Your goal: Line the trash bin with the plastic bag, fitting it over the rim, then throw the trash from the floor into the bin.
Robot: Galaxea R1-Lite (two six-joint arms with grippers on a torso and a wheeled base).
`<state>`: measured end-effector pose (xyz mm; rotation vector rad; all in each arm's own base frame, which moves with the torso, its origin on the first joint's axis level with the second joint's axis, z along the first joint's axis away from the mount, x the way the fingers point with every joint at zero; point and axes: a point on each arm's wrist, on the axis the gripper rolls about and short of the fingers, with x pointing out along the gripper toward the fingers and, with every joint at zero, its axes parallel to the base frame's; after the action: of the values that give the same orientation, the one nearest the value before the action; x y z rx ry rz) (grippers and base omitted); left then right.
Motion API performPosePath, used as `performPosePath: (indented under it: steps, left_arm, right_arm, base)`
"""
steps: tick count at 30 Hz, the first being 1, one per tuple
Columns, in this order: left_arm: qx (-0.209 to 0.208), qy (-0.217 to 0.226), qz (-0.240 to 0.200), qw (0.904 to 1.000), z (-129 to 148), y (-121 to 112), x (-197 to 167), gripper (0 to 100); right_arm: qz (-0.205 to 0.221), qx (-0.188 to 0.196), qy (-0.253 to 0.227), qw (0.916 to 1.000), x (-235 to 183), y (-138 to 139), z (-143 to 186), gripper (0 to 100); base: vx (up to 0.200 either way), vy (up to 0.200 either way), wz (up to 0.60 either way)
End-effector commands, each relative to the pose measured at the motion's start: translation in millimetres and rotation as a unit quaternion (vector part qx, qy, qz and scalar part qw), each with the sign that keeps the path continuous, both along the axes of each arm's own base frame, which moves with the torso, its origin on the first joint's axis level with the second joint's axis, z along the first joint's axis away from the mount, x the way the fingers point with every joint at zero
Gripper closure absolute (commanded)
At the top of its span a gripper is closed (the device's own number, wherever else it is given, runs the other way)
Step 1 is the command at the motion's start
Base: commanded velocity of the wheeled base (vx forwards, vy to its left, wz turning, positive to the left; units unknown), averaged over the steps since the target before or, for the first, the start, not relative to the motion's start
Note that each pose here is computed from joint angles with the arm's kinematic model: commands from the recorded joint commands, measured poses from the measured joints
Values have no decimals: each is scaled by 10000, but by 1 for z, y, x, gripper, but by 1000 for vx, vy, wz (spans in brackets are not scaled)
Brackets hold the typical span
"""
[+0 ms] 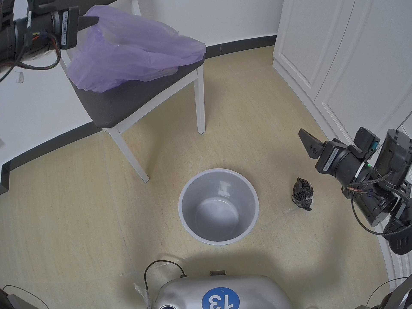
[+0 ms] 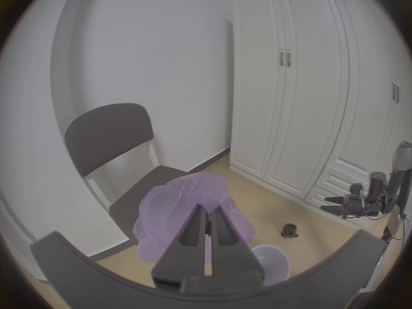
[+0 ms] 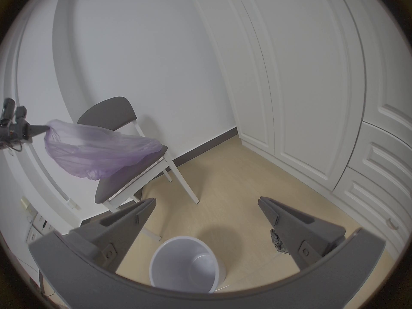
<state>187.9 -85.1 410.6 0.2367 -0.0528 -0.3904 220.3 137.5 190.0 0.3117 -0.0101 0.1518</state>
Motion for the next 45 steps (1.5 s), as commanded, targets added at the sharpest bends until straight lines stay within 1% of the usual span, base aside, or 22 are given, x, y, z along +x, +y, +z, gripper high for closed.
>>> performPosePath:
  steps: [1,3,5,6,8,14,18,20,23,27,30,36,42,45]
  left_arm:
    - [105,-293,-253,9992,11,-1,-29,100]
    - [168,-365,-303,9987,13,-1,-33,100]
    - [203,-434,-383,9981,15,-3,-39,100]
    - [214,-456,-389,9980,15,-4,-40,100]
    - [208,-478,-380,9979,16,-3,-43,100]
    - [232,-413,-575,9972,15,0,-59,100]
    - [233,-392,-660,9968,15,1,-64,100]
    - [223,-405,-705,9964,16,-1,-65,100]
    - [217,-412,-736,9962,16,-1,-66,100]
    - [214,-411,-751,9961,16,-3,-67,100]
    - [200,-404,-751,9962,16,-3,-67,100]
    - [131,-455,-765,9959,18,2,-74,100]
    - [117,-470,-894,9948,18,0,-78,100]
    - [99,-496,-908,9946,19,1,-79,100]
  right_arm:
    - [66,-12,132,9999,15,13,-9,0]
    - [83,43,211,9997,19,18,-14,0]
    - [95,293,201,9993,31,28,-15,0]
    - [71,483,146,9987,37,32,-13,0]
    - [27,674,89,9977,45,38,-10,0]
    - [46,901,-85,9959,64,48,-1,0]
    - [76,907,-68,9958,68,53,-2,0]
    - [239,911,183,9954,66,55,-9,0]
    - [450,998,559,9924,62,54,-13,0]
    - [939,1121,959,9846,49,48,-5,0]
    - [939,1271,960,9827,53,45,-1,0]
    - [1002,1257,1039,9815,55,42,-4,0]
    - [1327,1205,1202,9764,54,47,-9,0]
    - [1395,1187,1249,9751,58,51,-13,0]
  base:
    - [0,0,0]
    - [0,0,0]
    - [0,0,0]
    - [0,0,0]
    - [0,0,0]
    - [0,0,0]
    - [0,0,0]
    - [0,0,0]
    - [0,0,0]
    - [0,0,0]
    - [0,0,0]
    - [0,0,0]
    - [0,0,0]
    - [0,0,0]
